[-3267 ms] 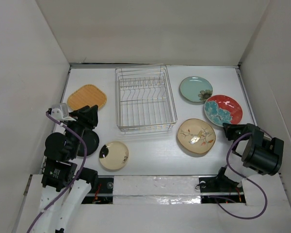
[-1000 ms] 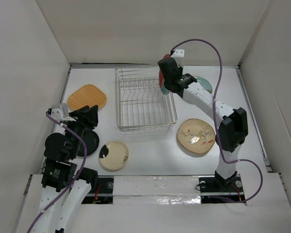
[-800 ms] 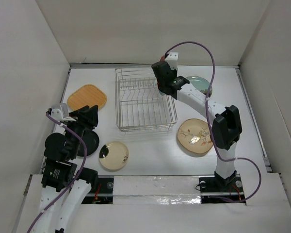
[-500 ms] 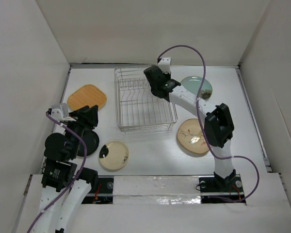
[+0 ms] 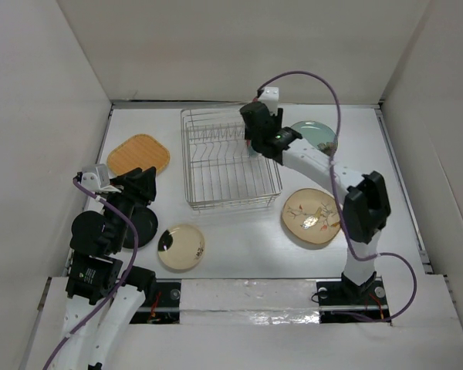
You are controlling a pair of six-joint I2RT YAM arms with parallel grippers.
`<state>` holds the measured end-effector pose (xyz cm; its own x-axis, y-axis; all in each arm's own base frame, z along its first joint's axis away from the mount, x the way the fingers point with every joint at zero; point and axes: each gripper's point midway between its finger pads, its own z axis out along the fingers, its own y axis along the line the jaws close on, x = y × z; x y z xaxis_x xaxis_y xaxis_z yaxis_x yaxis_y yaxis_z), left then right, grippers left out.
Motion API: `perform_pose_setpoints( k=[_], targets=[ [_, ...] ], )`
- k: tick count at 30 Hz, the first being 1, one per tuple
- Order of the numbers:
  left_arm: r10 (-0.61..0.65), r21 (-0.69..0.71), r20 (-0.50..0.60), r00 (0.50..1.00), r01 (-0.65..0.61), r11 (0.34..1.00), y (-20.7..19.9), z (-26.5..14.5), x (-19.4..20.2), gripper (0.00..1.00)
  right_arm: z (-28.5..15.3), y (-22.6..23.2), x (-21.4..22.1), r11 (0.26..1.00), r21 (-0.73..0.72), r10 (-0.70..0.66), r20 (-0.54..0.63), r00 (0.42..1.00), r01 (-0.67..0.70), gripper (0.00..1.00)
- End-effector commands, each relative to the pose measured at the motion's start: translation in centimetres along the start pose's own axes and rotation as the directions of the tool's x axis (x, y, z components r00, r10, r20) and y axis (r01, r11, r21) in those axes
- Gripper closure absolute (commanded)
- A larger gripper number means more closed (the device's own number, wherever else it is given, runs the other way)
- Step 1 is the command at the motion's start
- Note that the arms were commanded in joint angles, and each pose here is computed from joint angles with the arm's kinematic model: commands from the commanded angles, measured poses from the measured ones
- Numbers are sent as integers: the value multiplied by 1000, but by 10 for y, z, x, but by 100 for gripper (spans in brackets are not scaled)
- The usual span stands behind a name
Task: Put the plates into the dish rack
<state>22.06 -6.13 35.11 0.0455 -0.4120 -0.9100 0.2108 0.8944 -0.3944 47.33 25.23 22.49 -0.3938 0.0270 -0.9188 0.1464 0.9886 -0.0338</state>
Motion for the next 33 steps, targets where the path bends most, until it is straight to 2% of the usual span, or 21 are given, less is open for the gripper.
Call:
perform_pose_setpoints(
  k=[1, 2, 3, 5, 6, 7, 8, 9, 10, 13, 14, 17, 18, 19, 24, 29, 33],
  targets=[
    [3, 23, 30, 1000, -4, 1000, -5, 1, -7, 59, -44, -28, -90, 958, -180, 248, 134, 959, -223, 35],
    [3, 25, 31, 1000, -4, 1000, -6, 1, -8, 59, -49, -30, -96, 938, -244, 282, 135, 950, -244, 35],
    [4, 24, 28, 1000, -4, 1000, -5, 2, -7, 59, -50, -59, -89, 934, -236, 306, 132, 943, -270, 35],
    [3, 24, 25, 1000, -3, 1000, -5, 2, -6, 59, -53, -76, -93, 899, -311, 368, 158, 916, -308, 46],
    [2, 25, 26, 1000, -3, 1000, -5, 2, -6, 59, -43, -90, -59, 899, -287, 372, 109, 922, -330, 66],
    [3, 25, 23, 1000, -3, 1000, -5, 3, -5, 59, -43, -120, -71, 882, -282, 429, 150, 891, -377, 81],
    [3, 25, 23, 1000, -3, 1000, -5, 3, -5, 59, -41, -127, -68, 864, -308, 456, 145, 878, -398, 94],
    [5, 22, 20, 1000, -5, 1000, -5, 3, -4, 59, -36, -139, -60, 854, -296, 481, 137, 866, -427, 100],
    [5, 21, 18, 1000, -5, 1000, -5, 4, -4, 59, -24, -166, -40, 859, -243, 489, 130, 863, -450, 100],
    [5, 19, 17, 1000, -5, 1000, -4, 4, -3, 60, -6, -203, -11, 856, -146, 513, 120, 850, -496, 100],
    [4, 19, 15, 1000, -4, 1000, -4, 5, -3, 61, 6, -229, 2, 840, -69, 542, 115, 832, -538, 89],
    [5, 19, 15, 1000, -6, 1000, -4, 4, -3, 62, 32, -270, 35, 790, 28, 609, 86, 789, -613, 62],
    [4, 18, 17, 1000, -4, 1000, -4, 4, -4, 63, 38, -274, 41, 770, 18, 635, 71, 769, -638, 48],
    [4, 16, 13, 1000, -4, 1000, -4, 5, -2, 62, 45, -276, 49, 757, 11, 652, 51, 757, -653, 44],
    [6, 13, 9, 1000, -6, 1000, -3, 6, -1, 62, 86, -274, 101, 683, 5, 727, -102, 679, -730, 42],
    [7, 10, 6, 1000, -7, 1000, -2, 7, -1, 62, 111, -254, 122, 609, -70, 763, -218, 608, -790, 42],
    [10, 5, 3, 1000, -10, 1000, -1, 8, 0, 62, 130, -244, 129, 560, -97, 785, -254, 564, -823, 44]
  ],
)
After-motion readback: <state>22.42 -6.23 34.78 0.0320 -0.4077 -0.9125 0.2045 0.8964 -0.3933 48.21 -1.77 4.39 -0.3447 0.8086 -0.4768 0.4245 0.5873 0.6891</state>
